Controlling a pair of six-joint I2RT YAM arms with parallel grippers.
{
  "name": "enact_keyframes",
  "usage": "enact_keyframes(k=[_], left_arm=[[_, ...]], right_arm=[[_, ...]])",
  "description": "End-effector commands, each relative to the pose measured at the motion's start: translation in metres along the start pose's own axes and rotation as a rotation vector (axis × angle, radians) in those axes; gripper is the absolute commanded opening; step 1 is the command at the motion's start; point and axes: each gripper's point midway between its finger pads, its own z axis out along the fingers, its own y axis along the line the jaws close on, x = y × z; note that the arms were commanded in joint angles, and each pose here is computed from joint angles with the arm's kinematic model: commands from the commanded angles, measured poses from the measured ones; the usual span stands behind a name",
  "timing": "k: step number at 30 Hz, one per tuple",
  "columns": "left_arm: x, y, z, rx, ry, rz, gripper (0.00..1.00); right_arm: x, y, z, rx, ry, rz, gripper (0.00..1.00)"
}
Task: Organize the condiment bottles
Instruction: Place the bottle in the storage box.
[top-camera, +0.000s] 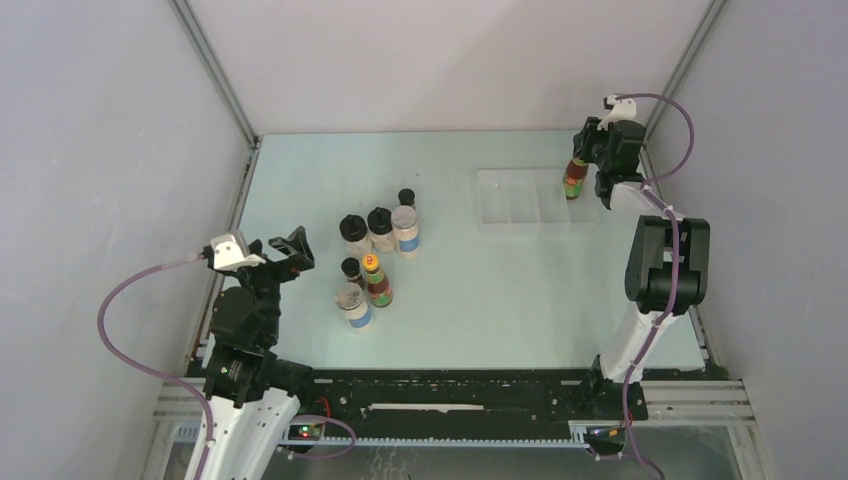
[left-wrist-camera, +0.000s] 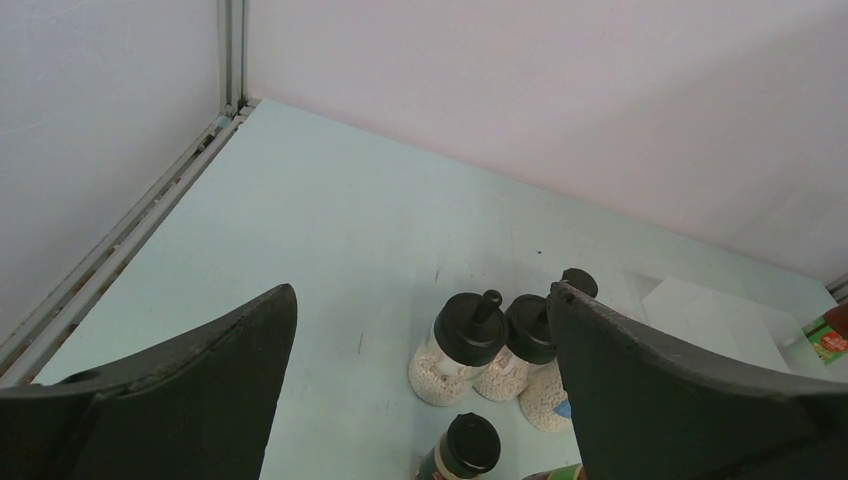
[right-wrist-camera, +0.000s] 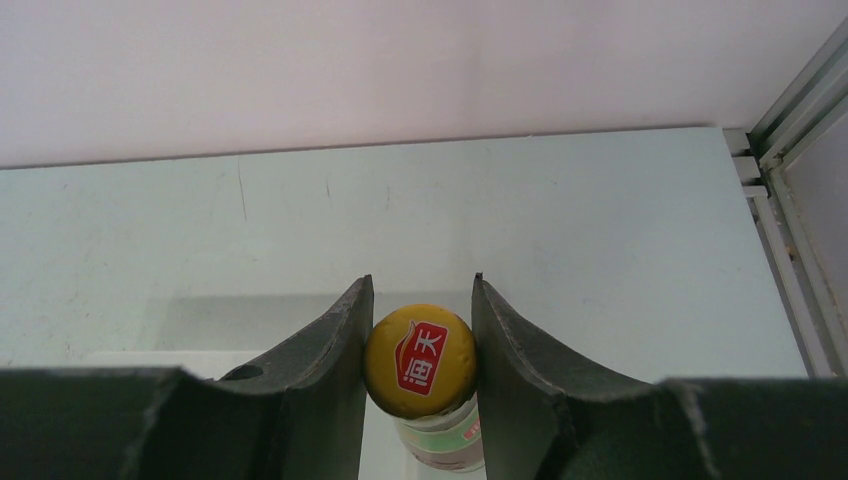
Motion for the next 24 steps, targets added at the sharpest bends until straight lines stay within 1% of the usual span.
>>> enact_keyframes(k=[1,8,10,19,24], left_arm=[[0.003,-0.001,0.002,0.015,-0.008,0.014,1.00],[0.000,-0.001,-0.001,0.019,-0.017,0.005,1.00],[-0.001,-0.002,-0.002,0.023,-0.021,0.002,1.00],[-0.004,-0.002,-0.005,0.028,-0.033,-0.006,1.00],[-0.004,-0.002,-0.006,0.031,-0.035,-0.007,1.00]], right_arm=[[-0.037,0.001,-0.013,0.003,-0.118,0.010,0.00],[-0.032,0.002,-0.023,0.025,-0.110,0.024,0.00],[-0.032,0.004,-0.025,0.029,-0.110,0.024,0.05],[-0.036,0.011,-0.031,0.023,-0.104,0.014,0.45],[-0.034,0.013,-0.031,0.019,-0.093,0.017,0.76]])
